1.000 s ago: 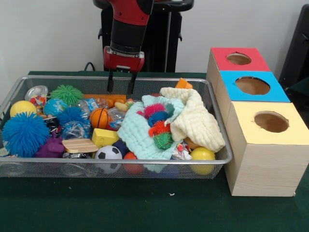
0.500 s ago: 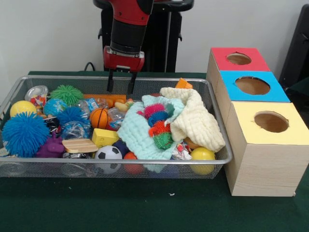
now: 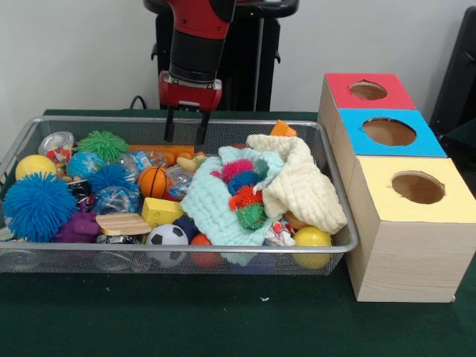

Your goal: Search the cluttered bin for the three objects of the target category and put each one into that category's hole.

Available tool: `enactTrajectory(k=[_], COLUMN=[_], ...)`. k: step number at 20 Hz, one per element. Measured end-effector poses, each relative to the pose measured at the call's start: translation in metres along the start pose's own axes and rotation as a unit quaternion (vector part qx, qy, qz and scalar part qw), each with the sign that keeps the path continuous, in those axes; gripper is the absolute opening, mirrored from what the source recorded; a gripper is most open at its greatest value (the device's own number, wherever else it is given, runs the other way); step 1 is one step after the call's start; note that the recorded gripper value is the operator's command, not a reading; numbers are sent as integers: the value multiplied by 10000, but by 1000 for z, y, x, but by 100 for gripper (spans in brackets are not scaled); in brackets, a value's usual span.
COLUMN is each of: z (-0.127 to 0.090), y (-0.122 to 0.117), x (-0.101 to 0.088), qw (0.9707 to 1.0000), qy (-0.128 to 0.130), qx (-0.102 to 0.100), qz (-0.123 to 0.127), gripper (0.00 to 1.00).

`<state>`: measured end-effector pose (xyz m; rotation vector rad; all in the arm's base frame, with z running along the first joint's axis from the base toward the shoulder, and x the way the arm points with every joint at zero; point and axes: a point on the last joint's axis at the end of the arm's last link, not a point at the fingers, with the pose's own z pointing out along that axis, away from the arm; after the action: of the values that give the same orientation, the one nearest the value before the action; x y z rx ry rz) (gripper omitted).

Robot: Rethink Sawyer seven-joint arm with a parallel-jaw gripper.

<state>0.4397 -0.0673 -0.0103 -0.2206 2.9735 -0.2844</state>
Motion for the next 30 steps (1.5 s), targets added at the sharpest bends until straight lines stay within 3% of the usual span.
enactTrajectory(k=[25,30], z=[1,4], y=[1,-1], x=[-6,-12], qw=[9999,9995], qy=[-69,-227], qx=[-22,-69], qz=[105,200], gripper=[100,100])
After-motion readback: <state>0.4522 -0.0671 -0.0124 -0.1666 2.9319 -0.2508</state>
